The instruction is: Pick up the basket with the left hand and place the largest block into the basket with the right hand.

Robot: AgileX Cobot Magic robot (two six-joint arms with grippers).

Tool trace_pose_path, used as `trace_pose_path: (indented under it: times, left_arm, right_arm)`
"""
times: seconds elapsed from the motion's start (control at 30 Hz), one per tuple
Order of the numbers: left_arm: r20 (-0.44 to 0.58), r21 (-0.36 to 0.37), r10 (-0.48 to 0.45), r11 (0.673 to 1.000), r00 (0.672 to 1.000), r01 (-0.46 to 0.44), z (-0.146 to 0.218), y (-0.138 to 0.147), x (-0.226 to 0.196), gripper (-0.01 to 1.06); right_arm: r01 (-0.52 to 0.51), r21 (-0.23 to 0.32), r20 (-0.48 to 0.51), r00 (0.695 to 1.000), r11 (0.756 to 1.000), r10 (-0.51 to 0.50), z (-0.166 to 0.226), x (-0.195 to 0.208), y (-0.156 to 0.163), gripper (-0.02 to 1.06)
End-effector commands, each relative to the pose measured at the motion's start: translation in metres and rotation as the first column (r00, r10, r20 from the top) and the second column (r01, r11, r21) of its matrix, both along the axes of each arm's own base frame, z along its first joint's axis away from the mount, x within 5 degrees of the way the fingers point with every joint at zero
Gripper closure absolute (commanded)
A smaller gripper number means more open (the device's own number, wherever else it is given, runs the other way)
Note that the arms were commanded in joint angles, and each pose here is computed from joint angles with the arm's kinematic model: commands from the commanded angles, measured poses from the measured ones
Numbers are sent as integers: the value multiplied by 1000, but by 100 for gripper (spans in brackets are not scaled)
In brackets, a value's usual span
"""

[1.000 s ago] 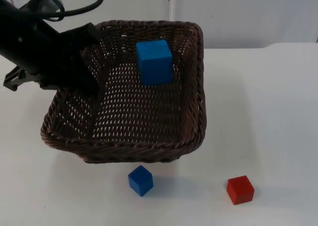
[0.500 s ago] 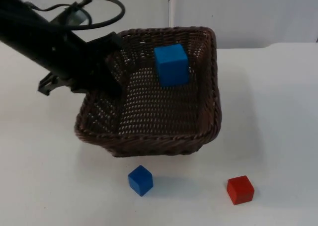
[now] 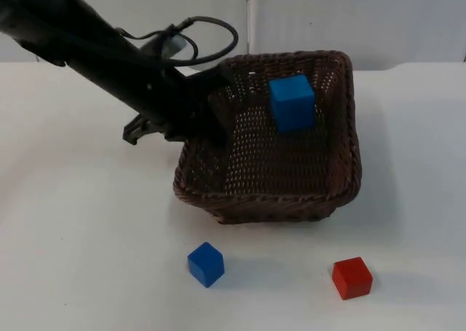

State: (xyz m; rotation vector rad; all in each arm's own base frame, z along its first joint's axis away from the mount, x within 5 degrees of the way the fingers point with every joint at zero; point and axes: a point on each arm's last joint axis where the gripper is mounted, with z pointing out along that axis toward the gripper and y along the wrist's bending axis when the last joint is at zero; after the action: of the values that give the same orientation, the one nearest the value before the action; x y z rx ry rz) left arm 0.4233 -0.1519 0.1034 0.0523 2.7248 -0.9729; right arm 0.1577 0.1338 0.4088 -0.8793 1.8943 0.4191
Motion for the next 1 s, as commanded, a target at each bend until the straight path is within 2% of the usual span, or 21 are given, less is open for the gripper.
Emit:
trace_pose_path:
  times: [0.0,0.27,0.37,0.4,0.47,0.57,0.6,0.67,0.73,0.83,0.97]
  left_arm:
    - [-16,-39,35,999,999,-35,-1,-5,7,105]
    - [-5,-32,52,998,999,-52,-1,-4,9,105]
    - [-4,-33,51,998,999,-51,0,-5,9,95]
    - [-4,-33,51,998,999,-51,0,-5,9,95]
    - [-5,-35,51,998,999,-52,0,-5,9,83]
    - [-8,-37,48,998,999,-48,0,-5,9,57]
    - [-8,-37,48,998,999,-48,0,-5,9,57]
    - [-15,-42,34,999,999,-34,0,-6,8,40]
    - [-12,-44,17,999,1000,-18,0,-6,7,30]
    - [-11,-45,12,999,1000,-12,1,-6,7,26]
    - [20,-26,-10,1000,1000,11,6,-4,7,26]
  right_arm:
    - [-2,1,22,1000,1000,2,2,-2,-2,17]
    - [1,9,32,999,1000,-1,0,-4,-4,17]
    - [1,15,36,999,1000,-2,0,-6,-5,17]
    - [1,15,36,999,1000,-2,0,-6,-5,17]
    - [1,21,44,999,1000,-2,1,-8,-7,17]
    - [1,28,54,999,1000,-2,4,-11,-9,17]
    - [1,28,54,999,1000,-2,4,-11,-9,17]
    - [1,35,62,998,999,-3,6,-13,-11,17]
    - [1,36,63,998,999,-3,6,-13,-11,17]
    - [1,36,63,998,999,-3,6,-13,-11,17]
    - [1,35,62,998,999,-3,6,-13,-11,17]
